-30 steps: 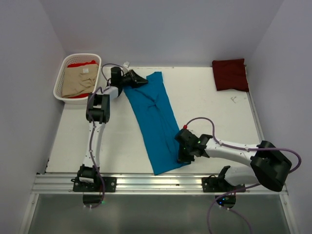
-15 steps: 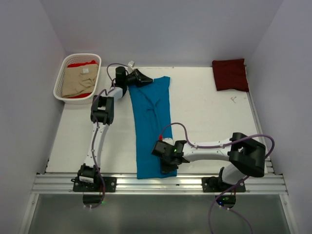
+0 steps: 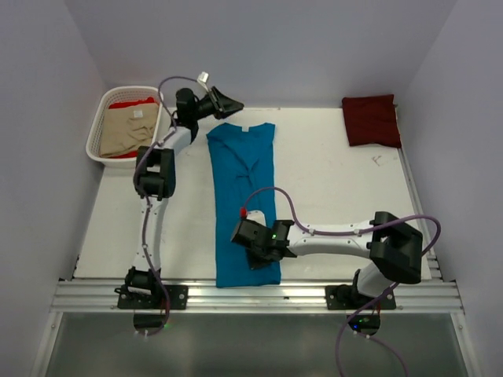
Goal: Fold and stack the t-shirts
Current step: Fold the tshirt
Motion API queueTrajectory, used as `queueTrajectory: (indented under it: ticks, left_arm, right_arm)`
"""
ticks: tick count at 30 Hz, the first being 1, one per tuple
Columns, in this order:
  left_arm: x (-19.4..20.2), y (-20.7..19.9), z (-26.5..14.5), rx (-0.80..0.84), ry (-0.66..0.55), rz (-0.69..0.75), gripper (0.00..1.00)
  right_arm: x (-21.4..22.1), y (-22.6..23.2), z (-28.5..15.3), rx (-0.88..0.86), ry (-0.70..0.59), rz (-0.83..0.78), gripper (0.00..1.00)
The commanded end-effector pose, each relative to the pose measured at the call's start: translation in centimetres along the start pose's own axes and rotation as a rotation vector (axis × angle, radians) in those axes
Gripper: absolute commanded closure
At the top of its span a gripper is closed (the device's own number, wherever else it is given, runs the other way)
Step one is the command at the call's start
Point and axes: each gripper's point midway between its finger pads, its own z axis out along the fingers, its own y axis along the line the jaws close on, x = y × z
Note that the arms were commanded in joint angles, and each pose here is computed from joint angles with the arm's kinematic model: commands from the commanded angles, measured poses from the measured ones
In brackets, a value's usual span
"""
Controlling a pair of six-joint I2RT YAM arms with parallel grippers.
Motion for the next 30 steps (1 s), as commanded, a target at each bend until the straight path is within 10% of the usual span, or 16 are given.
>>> queueTrajectory:
  ticks: [1,7,13,20,24,30]
  left_arm:
    - [-7.1,-18.6,-3.6,0.153,-0.142,0.395,0.68]
    - [-5.1,-25.2,-9.7,-0.074,-0.214,0.589,0.49]
    - [3.1,-24.0,-17.5,-0.302,-0.232,0.561,0.45]
    - [14.9,-20.3,-21.6,-0.443,-0.057,0.473,0.48]
    - [18.3,-19.0,-23.0,-0.485,-0.016,0.457,0.49]
    - [22.0,-17.4,-23.8,-0.469,0.063,0.393,0.6]
  right_arm:
    - [-2.9,1.7,-2.4,-0.053,-0.11,-0.069,0.8]
    - [-9.0,-0.6,-7.1,0.067,-0.341,-0.049,0.25]
    - [-16.6,-6.3,-8.2,0.157,-0.42,0.098,0.25]
    - [-22.2,-8.9,-5.2,0.141,-0.385,0.123,0.39]
    - [-23.9,-8.2,-3.4,0.05,-0.377,0.144,1.0]
    - [-26.5,-10.1,-0.7,0.051,-0.355,0.215,1.0]
